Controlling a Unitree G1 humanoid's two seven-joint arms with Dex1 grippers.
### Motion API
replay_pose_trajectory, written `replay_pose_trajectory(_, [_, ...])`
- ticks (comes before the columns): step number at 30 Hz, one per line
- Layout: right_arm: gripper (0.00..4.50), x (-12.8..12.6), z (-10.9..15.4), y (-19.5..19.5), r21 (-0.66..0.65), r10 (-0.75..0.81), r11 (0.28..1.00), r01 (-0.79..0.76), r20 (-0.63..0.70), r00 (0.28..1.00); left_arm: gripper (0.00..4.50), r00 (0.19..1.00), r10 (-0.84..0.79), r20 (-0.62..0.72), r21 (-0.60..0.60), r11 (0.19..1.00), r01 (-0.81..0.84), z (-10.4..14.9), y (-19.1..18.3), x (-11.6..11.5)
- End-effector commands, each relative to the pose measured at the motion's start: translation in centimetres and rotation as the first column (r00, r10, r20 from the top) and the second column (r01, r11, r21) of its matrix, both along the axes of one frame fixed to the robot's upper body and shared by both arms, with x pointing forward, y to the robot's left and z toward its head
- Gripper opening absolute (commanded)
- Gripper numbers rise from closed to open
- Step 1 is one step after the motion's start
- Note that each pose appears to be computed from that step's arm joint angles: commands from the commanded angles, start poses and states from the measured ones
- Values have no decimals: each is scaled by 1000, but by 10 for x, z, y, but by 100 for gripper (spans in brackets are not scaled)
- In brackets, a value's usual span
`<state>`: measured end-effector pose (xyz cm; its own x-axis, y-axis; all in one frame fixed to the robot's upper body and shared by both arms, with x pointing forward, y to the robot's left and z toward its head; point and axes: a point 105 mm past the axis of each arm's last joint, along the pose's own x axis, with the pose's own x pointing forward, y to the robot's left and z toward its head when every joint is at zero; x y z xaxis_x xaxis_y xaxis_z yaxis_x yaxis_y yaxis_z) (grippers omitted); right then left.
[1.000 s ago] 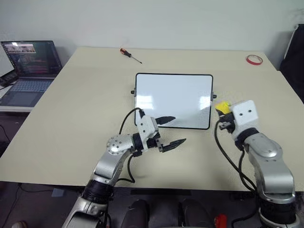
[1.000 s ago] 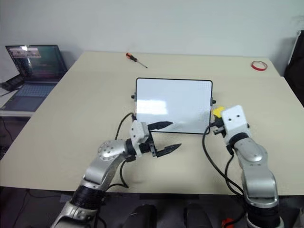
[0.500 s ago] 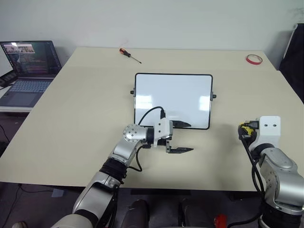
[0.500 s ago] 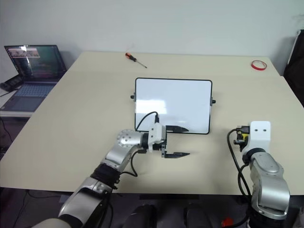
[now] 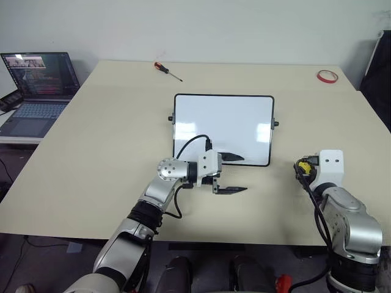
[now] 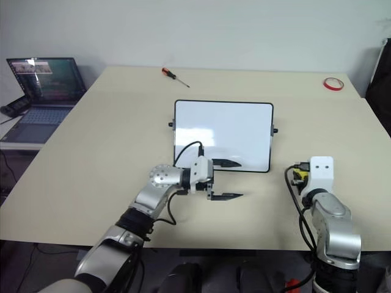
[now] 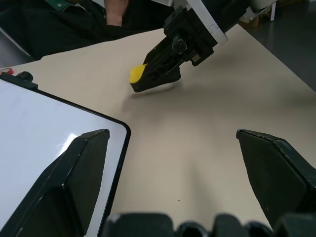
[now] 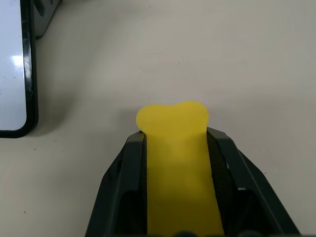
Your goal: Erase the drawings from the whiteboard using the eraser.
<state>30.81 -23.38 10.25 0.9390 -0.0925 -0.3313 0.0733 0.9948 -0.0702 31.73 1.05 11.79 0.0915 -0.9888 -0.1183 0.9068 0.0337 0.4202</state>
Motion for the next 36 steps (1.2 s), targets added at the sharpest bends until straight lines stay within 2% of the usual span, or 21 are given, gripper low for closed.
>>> replay_pose_trajectory(1, [126, 2, 8, 1, -4, 6, 1000, -6, 39, 999, 450, 999, 2, 51, -24, 1000, -1, 13, 0, 0])
replay_pose_trajectory(3, [198, 2, 7, 0, -3, 5, 1000, -5, 36, 999, 450, 999, 5, 52, -25, 1000, -4, 14, 0, 1])
replay_pose_trajectory(4, [220, 3, 6, -1, -1, 3, 1000, -3, 35, 999, 450, 999, 6, 53, -25, 1000, -4, 14, 0, 1])
replay_pose_trajectory(10, [438, 4, 7, -6, -6, -10, 1000, 10, 33, 999, 450, 998, 7, 57, -27, 1000, -5, 16, -2, 1])
replay_pose_trajectory(20, [445, 6, 15, -8, -8, -30, 999, 31, 67, 997, 450, 998, 6, 56, -27, 1000, -5, 18, 0, 0])
replay_pose_trajectory(26, [445, 8, 30, 0, 29, -30, 999, 27, 125, 992, 450, 998, 21, 60, -45, 999, -18, 28, 4, -1])
replay_pose_trajectory(31, [445, 8, 46, 7, 75, -26, 997, 12, 191, 981, 450, 994, 95, 50, -98, 991, -90, 43, 11, 4])
replay_pose_trajectory(36, [445, -1, 59, 3, 48, -41, 998, 29, 251, 967, 450, 966, 259, -8, -168, 952, -256, 56, 35, 10])
